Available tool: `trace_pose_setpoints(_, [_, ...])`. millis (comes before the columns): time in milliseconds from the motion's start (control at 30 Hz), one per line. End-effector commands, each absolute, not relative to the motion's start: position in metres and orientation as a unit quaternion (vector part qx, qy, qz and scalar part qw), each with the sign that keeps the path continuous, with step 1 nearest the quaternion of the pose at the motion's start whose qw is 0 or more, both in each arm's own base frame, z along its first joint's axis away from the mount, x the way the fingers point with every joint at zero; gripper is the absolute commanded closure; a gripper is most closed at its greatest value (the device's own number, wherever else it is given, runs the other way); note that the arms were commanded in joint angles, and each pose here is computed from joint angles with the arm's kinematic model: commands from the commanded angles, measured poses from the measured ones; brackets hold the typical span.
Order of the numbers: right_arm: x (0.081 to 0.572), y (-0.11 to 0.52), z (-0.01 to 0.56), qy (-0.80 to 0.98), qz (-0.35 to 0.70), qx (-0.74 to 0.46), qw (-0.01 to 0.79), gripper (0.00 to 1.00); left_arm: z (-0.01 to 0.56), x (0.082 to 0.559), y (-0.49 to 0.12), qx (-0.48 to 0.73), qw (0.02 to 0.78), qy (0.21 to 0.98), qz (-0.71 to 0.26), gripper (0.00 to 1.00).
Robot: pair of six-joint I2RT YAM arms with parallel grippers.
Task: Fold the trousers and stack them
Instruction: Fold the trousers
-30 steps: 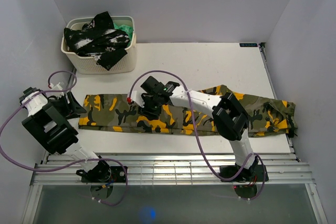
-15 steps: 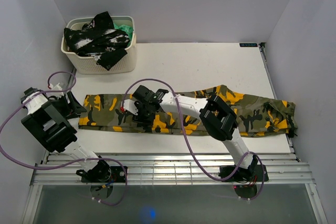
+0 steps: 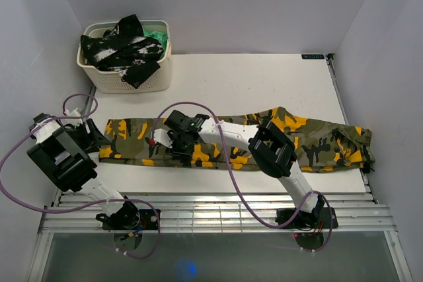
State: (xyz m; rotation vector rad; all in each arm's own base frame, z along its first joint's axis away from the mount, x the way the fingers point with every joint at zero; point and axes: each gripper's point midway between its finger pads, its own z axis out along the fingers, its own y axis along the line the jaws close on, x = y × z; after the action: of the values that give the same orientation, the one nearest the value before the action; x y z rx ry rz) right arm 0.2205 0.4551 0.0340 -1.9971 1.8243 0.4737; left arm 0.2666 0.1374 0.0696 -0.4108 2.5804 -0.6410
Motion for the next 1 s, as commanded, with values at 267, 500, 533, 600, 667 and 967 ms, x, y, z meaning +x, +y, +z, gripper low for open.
trace_pose_setpoints(267, [0.228, 0.46, 0.039, 0.643, 0.156, -0.72, 0.21, 0.92, 0.067, 0.256, 0.148, -0.149, 0.226, 0.947, -0.173, 0.29])
trace_pose_setpoints(500, [0.231, 0.464, 0.056, 0.643, 0.163, -0.714, 0.224, 0.92, 0.06, 0.251, 0.155, -0.157, 0.222, 0.951, -0.145, 0.33])
trace_pose_setpoints(533, [0.231, 0.464, 0.058, 0.643, 0.163, -0.714, 0.224, 0.92, 0.058, 0.251, 0.155, -0.159, 0.22, 0.951, -0.146, 0.33])
trace_pose_setpoints(600, [0.232, 0.465, 0.059, 0.643, 0.163, -0.714, 0.224, 0.92, 0.054, 0.25, 0.152, -0.163, 0.212, 0.951, -0.156, 0.36])
trace_pose_setpoints(667, [0.232, 0.467, 0.061, 0.642, 0.165, -0.714, 0.224, 0.92, 0.053, 0.252, 0.15, -0.166, 0.212, 0.949, -0.165, 0.39])
trace_pose_setpoints(967, [0.234, 0.47, 0.073, 0.639, 0.172, -0.712, 0.234, 0.92, 0.05, 0.258, 0.147, -0.167, 0.203, 0.945, -0.197, 0.84])
